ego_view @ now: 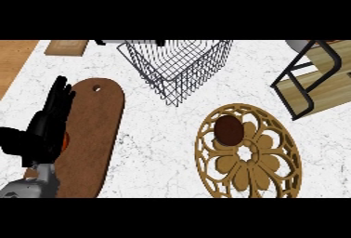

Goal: Pick the croissant from the placemat and place it in the tiered shelf

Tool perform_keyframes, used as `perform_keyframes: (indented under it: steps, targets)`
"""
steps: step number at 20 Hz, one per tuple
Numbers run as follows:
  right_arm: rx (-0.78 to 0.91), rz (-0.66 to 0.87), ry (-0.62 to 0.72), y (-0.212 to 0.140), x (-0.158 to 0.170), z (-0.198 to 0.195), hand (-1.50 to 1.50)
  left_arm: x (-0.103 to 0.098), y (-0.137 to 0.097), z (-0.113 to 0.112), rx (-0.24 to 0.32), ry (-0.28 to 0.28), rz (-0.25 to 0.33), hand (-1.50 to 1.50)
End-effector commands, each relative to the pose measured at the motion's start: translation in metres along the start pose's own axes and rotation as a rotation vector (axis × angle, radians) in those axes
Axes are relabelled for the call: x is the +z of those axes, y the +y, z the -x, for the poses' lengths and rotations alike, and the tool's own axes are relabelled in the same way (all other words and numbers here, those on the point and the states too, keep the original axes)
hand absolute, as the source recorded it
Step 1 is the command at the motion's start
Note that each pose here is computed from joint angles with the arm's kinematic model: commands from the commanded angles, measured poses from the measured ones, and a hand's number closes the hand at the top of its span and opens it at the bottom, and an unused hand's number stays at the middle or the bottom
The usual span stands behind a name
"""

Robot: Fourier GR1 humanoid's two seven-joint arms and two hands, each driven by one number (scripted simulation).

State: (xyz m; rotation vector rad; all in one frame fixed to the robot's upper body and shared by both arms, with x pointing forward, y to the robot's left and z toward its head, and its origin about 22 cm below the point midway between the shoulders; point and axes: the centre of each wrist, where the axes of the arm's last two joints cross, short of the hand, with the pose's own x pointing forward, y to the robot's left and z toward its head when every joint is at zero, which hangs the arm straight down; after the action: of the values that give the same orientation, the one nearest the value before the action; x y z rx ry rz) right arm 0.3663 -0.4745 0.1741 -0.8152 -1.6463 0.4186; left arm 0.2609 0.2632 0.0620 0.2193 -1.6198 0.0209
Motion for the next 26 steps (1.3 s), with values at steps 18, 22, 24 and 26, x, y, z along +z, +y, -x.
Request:
perform_keyframes:
  steps: [18,22,24,26]
  targets:
    - [-0.349,-0.002,-0.034,-0.03,-0.016,0.0,-1.5,0.0,-0.006,0.006,-0.014,-0.019,-0.011,0.0]
    - [-0.363,0.083,0.02,-0.07,0.0,0.01,-1.5,0.007,0.002,0.017,-0.004,0.0,-0.005,0.0]
    - [-0.36,0.157,0.056,-0.088,0.003,0.006,-1.5,0.01,-0.015,0.008,-0.007,-0.012,-0.001,0.0]
    - [-0.373,0.187,0.084,-0.121,0.015,0.005,-1.5,-0.001,-0.001,0.002,-0.014,-0.017,-0.007,0.0]
